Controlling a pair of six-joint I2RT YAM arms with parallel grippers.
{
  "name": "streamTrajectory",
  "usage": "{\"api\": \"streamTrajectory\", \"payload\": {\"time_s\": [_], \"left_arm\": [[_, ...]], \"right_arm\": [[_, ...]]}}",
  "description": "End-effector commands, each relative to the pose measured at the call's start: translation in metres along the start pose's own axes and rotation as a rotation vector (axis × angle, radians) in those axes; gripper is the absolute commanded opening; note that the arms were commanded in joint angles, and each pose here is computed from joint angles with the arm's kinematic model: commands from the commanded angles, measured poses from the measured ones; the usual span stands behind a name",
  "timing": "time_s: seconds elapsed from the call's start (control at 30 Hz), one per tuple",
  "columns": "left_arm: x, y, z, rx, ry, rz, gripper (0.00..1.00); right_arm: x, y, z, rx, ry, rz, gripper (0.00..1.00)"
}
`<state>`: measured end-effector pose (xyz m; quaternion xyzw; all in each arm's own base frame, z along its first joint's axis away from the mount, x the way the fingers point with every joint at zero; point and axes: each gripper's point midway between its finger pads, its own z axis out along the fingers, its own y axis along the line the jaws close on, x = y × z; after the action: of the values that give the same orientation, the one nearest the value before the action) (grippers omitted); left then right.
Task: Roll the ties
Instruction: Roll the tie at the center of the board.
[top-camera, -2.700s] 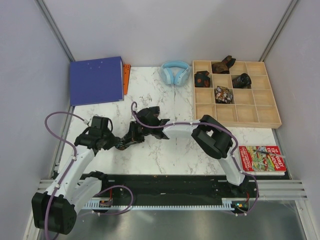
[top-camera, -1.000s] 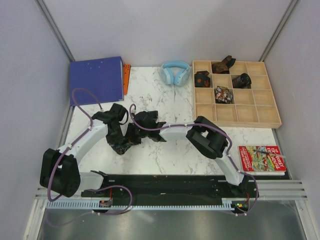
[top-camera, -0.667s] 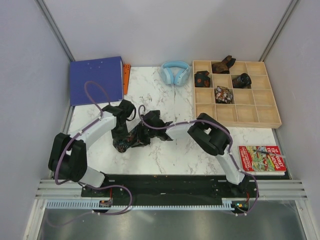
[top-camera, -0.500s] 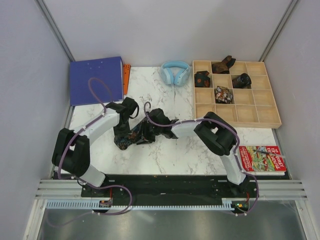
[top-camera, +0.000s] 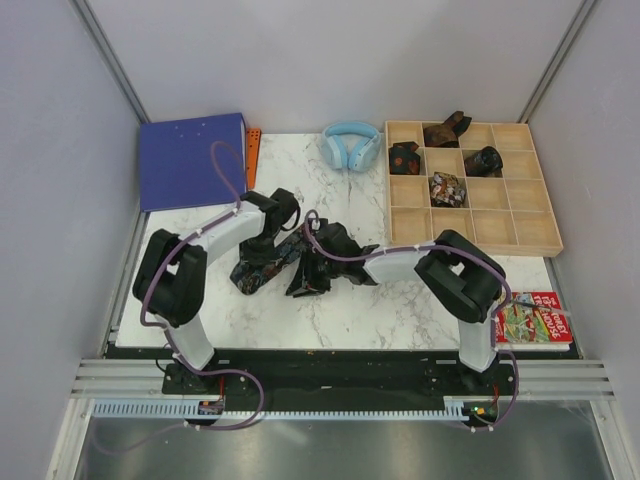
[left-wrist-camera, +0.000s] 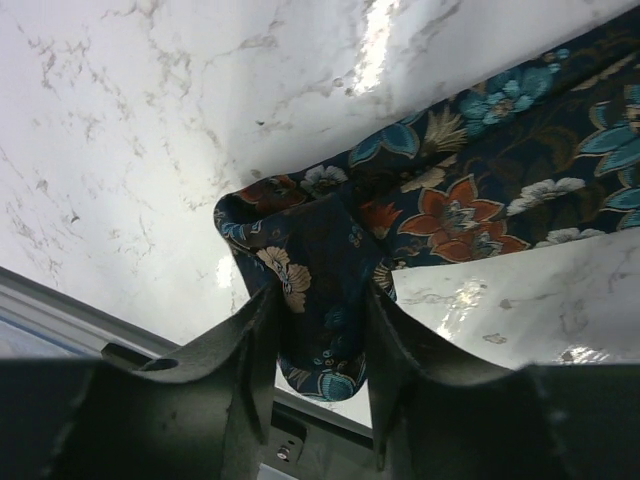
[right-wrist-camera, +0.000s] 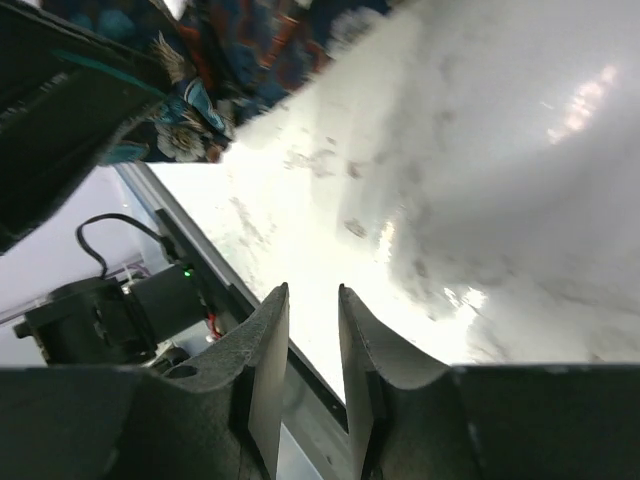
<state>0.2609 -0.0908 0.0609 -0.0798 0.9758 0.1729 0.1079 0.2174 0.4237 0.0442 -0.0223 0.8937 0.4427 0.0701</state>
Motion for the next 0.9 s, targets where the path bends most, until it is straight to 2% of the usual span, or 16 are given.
{"api": "streamTrajectory", "payload": {"time_s": [0.0,0.27,0.4,0.5,0.6,0.7,0.73,0.87], "left_arm": [[-0.012,-0.019,-0.006,0.020,-0.014,-0.033,0.49],[-0.026,-0.037,-0.025,0.108,-0.039,-0.048,0.59],[-0.028,-0.036,-0.042,0.161,-0.059,-0.053,0.64],[-0.035,-0.024,-0.063,0.199,-0.121,-0.066,0.67],[-0.045,0.000,-0.081,0.219,-0.188,-0.097,0.61],[-0.055,0.033,-0.074,0.224,-0.194,-0.165,0.57],[-0.055,0.048,-0.063,0.210,-0.170,-0.206,0.56],[-0.060,0.066,-0.037,0.239,-0.166,-0.251,0.52]], "right_arm": [[-0.004,0.001,-0.015,-0.004,-0.039,-0.036,0.34],[-0.007,0.005,-0.030,0.019,-0.071,-0.068,0.34],[-0.012,0.018,-0.037,0.006,-0.088,-0.086,0.34],[-0.016,0.029,-0.041,-0.005,-0.099,-0.109,0.34],[-0.014,0.043,-0.041,-0.030,-0.097,-0.137,0.34],[-0.006,0.058,-0.036,-0.061,-0.068,-0.180,0.34],[-0.008,0.063,-0.032,-0.073,-0.064,-0.192,0.34],[-0.002,0.074,-0.012,-0.110,-0.005,-0.206,0.34]]}}
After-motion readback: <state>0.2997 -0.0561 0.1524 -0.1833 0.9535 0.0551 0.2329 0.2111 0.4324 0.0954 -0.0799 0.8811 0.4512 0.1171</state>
